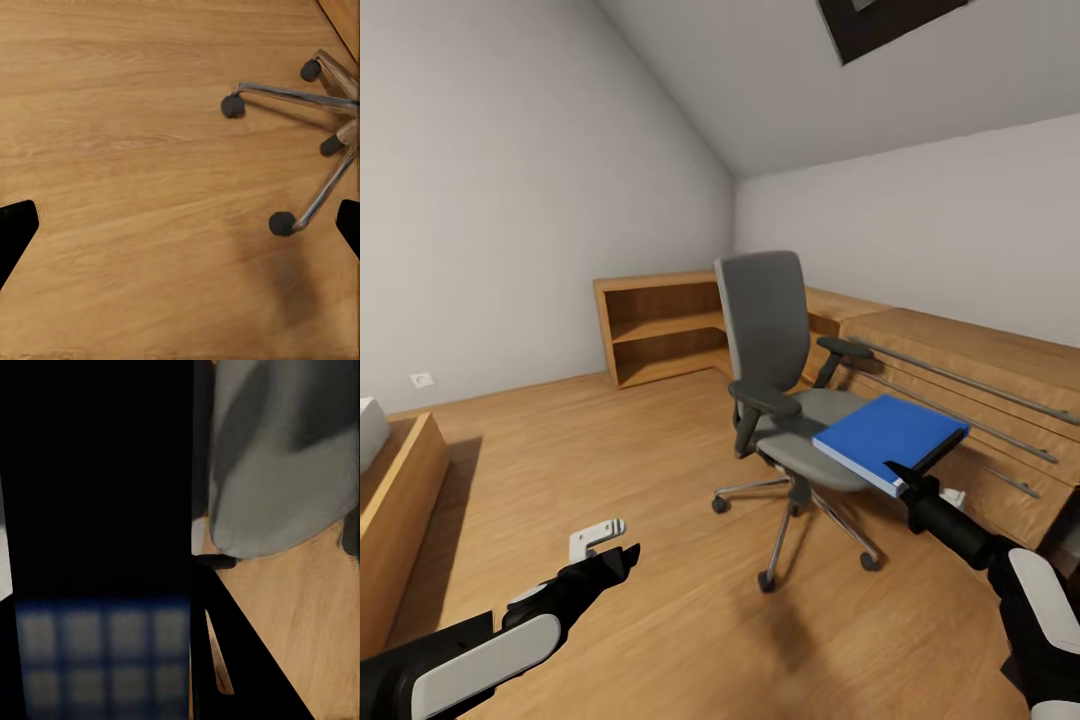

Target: In the bedroom, organize the workspace by keeping the computer under the desk, ensuring the monitor is on the desk, placing the keyboard on the desk next to the monitor, placing the mouse on the desk next to the keyboard, moving the folder from the swivel chair onto the desk next to the mouse, stacking the notebook on top of the folder with the pen on top of the notebook, and positioning the swivel chair next to the desk.

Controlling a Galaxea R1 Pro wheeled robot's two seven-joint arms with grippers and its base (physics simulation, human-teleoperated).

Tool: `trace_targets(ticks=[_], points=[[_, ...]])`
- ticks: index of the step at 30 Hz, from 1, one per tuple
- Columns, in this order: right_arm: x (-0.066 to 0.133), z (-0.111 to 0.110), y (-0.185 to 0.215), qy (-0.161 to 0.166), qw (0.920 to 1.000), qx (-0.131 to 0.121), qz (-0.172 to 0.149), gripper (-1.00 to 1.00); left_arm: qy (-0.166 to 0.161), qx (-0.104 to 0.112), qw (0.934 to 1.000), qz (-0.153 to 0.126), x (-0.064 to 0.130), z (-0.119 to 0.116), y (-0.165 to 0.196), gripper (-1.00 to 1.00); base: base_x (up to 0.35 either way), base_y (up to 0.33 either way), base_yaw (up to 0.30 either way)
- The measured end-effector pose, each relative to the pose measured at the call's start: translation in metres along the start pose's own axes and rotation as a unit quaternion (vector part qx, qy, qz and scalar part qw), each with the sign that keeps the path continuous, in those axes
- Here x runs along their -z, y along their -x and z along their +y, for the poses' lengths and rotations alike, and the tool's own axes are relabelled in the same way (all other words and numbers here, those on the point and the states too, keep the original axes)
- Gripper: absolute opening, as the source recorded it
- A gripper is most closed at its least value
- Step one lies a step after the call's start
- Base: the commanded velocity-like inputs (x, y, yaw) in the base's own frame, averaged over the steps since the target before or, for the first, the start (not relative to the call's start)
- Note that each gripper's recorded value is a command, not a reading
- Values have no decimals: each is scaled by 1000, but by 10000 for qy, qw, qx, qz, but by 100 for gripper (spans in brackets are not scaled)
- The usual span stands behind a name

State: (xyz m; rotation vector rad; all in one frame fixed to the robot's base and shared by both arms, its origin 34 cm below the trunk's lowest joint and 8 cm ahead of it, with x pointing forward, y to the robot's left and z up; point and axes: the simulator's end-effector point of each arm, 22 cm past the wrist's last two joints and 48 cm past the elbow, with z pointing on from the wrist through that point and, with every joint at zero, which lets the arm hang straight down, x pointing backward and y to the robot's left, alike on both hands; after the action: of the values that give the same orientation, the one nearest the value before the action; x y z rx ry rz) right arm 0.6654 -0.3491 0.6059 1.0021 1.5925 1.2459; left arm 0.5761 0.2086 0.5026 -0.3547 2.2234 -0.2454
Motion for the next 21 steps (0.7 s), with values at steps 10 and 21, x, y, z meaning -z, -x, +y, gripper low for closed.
trace_targets(ticks=[10, 21], points=[[1, 25, 6, -66, 9993, 368, -73, -100, 137, 10, 9999, -35, 0, 0, 15, 100, -267, -15, 0], [0, 56, 16, -304, 9936, 1075, -195, -100, 308, 32, 9995, 5, -2, -3, 29, 100, -25, -3, 0]])
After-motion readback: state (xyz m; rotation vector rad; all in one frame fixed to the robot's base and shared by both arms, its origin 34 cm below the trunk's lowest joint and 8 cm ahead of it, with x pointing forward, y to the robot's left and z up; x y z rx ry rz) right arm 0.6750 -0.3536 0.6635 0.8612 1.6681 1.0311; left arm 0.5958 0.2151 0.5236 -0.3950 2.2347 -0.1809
